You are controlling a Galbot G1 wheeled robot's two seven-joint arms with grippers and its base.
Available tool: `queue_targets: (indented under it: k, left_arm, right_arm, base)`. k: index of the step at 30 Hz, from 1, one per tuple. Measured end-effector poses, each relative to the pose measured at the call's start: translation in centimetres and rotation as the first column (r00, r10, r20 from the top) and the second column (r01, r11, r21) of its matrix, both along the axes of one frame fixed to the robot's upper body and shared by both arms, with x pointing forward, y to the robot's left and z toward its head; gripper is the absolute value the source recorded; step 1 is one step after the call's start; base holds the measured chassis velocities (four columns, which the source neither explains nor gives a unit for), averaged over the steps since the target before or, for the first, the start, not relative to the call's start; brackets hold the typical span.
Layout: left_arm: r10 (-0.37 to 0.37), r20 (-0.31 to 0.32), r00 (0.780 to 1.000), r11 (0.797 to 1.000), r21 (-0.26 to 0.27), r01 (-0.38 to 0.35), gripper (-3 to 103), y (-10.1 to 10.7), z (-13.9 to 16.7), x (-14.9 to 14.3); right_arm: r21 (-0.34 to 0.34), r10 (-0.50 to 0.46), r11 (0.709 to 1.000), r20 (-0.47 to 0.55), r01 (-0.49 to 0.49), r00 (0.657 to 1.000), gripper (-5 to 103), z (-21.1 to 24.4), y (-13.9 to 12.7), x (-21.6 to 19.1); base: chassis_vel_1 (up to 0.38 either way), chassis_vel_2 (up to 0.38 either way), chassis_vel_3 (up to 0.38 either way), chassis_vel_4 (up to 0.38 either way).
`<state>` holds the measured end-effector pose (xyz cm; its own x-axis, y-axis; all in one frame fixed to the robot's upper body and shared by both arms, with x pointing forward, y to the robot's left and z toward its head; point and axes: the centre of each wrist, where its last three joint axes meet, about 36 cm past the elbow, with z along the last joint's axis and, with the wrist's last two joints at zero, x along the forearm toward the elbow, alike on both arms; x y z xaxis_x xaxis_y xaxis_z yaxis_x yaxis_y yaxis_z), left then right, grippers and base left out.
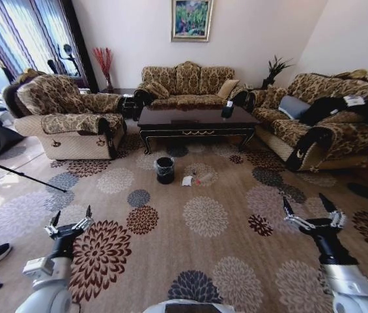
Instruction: Move to the front of the table and pick up the trash from the floor, then place it into the trash bin.
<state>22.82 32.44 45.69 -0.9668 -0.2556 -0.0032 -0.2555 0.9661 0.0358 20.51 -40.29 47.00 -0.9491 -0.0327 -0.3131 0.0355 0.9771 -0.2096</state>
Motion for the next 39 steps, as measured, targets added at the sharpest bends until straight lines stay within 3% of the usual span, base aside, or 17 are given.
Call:
queue_targets:
  k: [39]
  left_arm:
    - [-0.032, 0.021, 0.999, 0.999, 0.022, 0.031, 100, 0.05, 0.32, -0.16]
  right_arm:
    - [0.006, -0.021, 1.0, 0.015, 0.021, 1.0, 100, -0.26, -0.44, -0.33]
  base:
    - [0.0, 0.0, 0.0, 0.0]
